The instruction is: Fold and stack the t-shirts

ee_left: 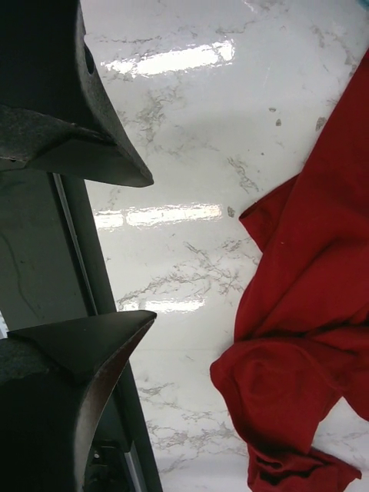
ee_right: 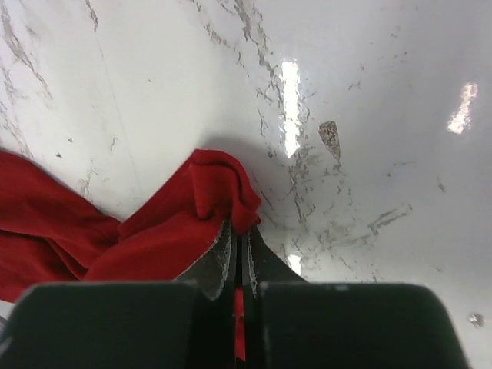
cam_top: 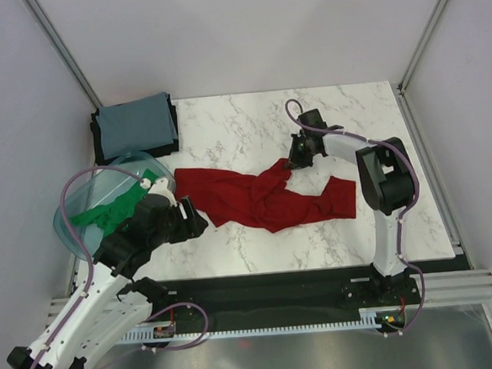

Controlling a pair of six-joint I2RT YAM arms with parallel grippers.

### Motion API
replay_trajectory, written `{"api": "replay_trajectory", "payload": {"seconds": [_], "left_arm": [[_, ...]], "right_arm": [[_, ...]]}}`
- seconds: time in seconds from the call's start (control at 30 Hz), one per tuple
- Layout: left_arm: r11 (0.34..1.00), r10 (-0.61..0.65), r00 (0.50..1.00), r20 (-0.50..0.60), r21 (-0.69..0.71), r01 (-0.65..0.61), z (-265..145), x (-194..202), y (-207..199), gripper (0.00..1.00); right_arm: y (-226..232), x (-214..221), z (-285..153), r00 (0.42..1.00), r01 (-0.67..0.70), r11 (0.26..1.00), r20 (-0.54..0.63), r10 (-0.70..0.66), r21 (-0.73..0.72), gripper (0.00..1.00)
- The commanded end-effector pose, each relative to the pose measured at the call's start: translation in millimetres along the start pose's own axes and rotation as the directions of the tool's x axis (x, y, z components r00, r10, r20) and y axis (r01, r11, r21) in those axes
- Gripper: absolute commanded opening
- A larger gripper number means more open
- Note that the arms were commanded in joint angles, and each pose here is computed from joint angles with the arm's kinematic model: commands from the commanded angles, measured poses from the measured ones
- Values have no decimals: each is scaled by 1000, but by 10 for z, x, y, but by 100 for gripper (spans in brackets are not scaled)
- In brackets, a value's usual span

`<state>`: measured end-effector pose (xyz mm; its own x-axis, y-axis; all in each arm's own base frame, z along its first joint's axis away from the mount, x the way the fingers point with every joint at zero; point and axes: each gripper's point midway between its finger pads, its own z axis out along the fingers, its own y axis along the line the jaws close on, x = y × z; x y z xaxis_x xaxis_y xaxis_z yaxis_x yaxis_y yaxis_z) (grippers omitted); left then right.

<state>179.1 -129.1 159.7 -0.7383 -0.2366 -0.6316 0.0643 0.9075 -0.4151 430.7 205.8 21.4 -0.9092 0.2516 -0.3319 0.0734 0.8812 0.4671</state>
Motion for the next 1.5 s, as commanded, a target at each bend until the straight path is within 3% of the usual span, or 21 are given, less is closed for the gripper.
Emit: {"api": "replay_trajectory", "payload": {"seconds": [0.0, 0.07, 0.17, 0.3, 0.37, 0.4, 0.5, 0.57, 0.63, 0.73, 0.8, 0.9, 0.93, 0.97, 1.03, 1.1, 1.17, 1.2, 1.23, 1.47], "left_arm": [[1000, 10, 999, 47, -26, -9, 12, -97, 33, 73], [999, 1, 999, 54, -32, 1, 32, -112, 37, 73], [999, -8, 997, 79, -52, 12, 16, -263, -5, 72], [998, 0, 989, 145, -56, 8, -75, -669, -199, 72], [999, 12, 983, 181, -52, -2, -131, -885, -311, 72], [998, 18, 985, 170, -67, -7, -67, -922, -333, 72], [996, 27, 988, 153, -83, -14, 98, -1032, -420, 72], [997, 18, 989, 143, -71, -8, 158, -1073, -493, 72], [998, 6, 991, 132, -67, 3, 288, -1077, -533, 72], [999, -1, 991, 132, -52, 8, 493, -1097, -585, 72], [999, 14, 989, 146, -46, -7, 618, -1184, -613, 73], [998, 30, 996, 80, -58, -25, 966, -1219, -623, 72], [998, 39, 994, 102, -50, -35, 1017, -1392, -660, 73], [997, 51, 998, 42, -64, -48, 1262, -1332, -622, 73], [995, 86, 994, 62, -47, -84, 1403, -1613, -706, 73], [988, 147, 989, -7, -37, -147, 1783, -1587, -715, 72], [983, 181, 983, 9, 17, -181, 1970, -1808, -926, 72], [979, 205, 977, -54, 12, -204, 2295, -1668, -857, 72], [976, 215, 976, -22, 43, -214, 2370, -1845, -1000, 72], [971, 210, 968, -139, 145, -190, 3225, -1609, -1201, 71]], "right_arm": [[349, -403, -518, 985, 120, 993, 121, -120, 14, 0], [766, -697, -1143, 950, 213, 977, 230, -212, 22, 0], [982, -950, -2087, 868, 288, 948, 381, -319, 136, 0], [619, -885, -3286, 754, 215, 909, 530, -387, 358, 0], [338, -661, -3368, 759, 198, 886, 506, -409, 419, 0], [295, -542, -3595, 733, 185, 894, 549, -402, 408, 0], [29, -160, -3519, 761, 184, 896, 518, -391, 405, 0], [-366, 10, -3514, 777, 72, 859, 512, -367, 506, 0], [-512, 107, -3665, 748, 18, 854, 560, -356, 520, 0], [-527, 258, -3560, 767, 53, 873, 540, -347, 485, 0], [-531, 366, -3371, 804, 67, 890, 504, -316, 451, 0], [-516, 566, -3070, 863, 89, 917, 430, -266, 389, 0], [-498, 615, -2998, 875, 95, 925, 412, -254, 368, 0], [-522, 687, -2910, 889, 98, 930, 390, -242, 355, 0], [-455, 764, -2813, 900, 111, 948, 374, -223, 298, 0], [-465, 854, -2719, 912, 119, 954, 351, -214, 274, 0], [-502, 890, -2654, 916, 125, 953, 337, -218, 277, 0], [-520, 906, -2629, 919, 128, 951, 327, -221, 283, 0], [-527, 912, -2614, 920, 130, 950, 323, -222, 283, 0], [-591, 974, -2451, 934, 162, 940, 261, -244, 301, 0]]}}
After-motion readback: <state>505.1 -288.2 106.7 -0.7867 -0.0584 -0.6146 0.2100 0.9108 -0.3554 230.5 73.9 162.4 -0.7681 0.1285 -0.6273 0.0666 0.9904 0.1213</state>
